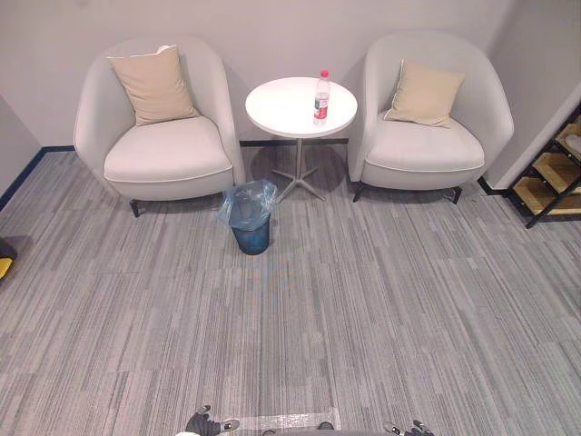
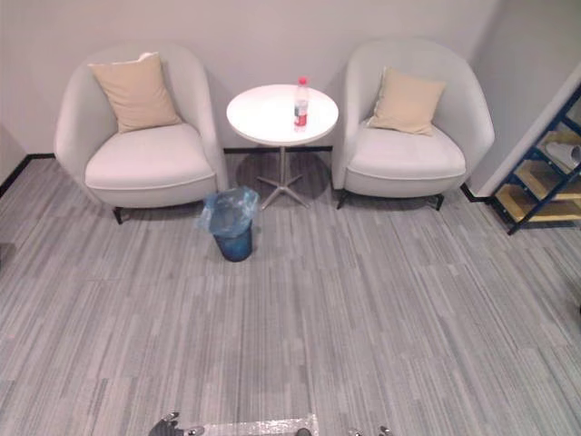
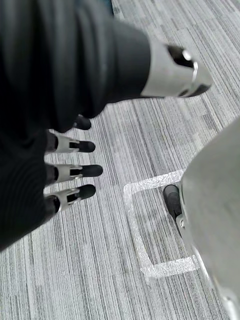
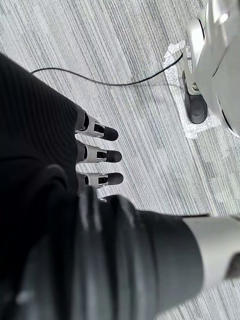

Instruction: Gather rubbish on tea table into small bin, then transfer packed bag to large trash can.

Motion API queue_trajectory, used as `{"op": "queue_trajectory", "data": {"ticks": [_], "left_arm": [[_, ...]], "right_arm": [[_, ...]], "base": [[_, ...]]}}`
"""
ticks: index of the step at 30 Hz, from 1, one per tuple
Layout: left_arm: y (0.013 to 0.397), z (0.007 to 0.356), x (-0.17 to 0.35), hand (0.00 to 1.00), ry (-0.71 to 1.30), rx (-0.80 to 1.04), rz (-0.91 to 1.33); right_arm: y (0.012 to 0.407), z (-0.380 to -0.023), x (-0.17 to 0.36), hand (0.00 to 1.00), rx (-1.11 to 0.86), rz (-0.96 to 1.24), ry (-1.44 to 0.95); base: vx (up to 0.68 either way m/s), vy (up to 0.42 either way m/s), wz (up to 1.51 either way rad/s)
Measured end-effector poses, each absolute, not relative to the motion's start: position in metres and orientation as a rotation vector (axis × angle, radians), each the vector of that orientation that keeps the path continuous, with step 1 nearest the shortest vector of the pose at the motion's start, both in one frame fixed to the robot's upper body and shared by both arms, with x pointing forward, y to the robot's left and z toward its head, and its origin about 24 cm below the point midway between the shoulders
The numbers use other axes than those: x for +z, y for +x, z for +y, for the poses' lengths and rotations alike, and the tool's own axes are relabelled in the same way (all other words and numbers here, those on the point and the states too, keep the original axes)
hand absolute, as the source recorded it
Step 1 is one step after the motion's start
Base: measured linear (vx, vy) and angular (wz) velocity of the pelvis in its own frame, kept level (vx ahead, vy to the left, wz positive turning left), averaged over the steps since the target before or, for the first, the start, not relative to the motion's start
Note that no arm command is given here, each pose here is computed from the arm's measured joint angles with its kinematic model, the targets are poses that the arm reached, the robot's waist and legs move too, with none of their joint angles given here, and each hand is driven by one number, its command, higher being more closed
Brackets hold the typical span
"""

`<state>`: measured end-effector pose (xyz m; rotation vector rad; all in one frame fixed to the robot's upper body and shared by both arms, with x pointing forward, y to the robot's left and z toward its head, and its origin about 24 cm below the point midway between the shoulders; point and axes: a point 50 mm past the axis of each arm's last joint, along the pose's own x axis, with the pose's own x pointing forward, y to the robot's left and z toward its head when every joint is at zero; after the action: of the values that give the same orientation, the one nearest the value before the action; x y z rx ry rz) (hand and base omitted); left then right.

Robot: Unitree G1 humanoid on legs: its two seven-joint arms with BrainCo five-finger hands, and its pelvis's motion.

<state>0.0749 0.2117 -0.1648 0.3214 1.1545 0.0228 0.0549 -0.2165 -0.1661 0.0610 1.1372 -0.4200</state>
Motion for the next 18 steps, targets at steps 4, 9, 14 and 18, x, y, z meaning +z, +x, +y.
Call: {"op": "queue_trajectory", "data": {"ticks": [4,9,14,18], "left_arm": [[0.0752,0.2131,-0.1644,0.00,0.324,0.024,1.146],[0.0754,0.2138,-0.1642,0.00,0.327,0.025,1.144],[0.0755,0.2139,-0.1641,0.00,0.327,0.026,1.144],[0.0756,0.2140,-0.1641,0.00,0.327,0.026,1.143]], "right_arm": [[0.0556,-0.2152,-0.1662,0.00,-0.419,1.136,0.064],[0.0557,-0.2145,-0.1664,0.00,-0.419,1.137,0.065],[0.0564,-0.2144,-0.1663,0.00,-0.418,1.136,0.065],[0.0573,-0.2144,-0.1663,0.00,-0.417,1.135,0.065]], "base": [[-0.03,-0.009,-0.01],[-0.01,-0.002,0.00],[0.00,0.000,0.00],[0.00,0.000,-0.03]]}}
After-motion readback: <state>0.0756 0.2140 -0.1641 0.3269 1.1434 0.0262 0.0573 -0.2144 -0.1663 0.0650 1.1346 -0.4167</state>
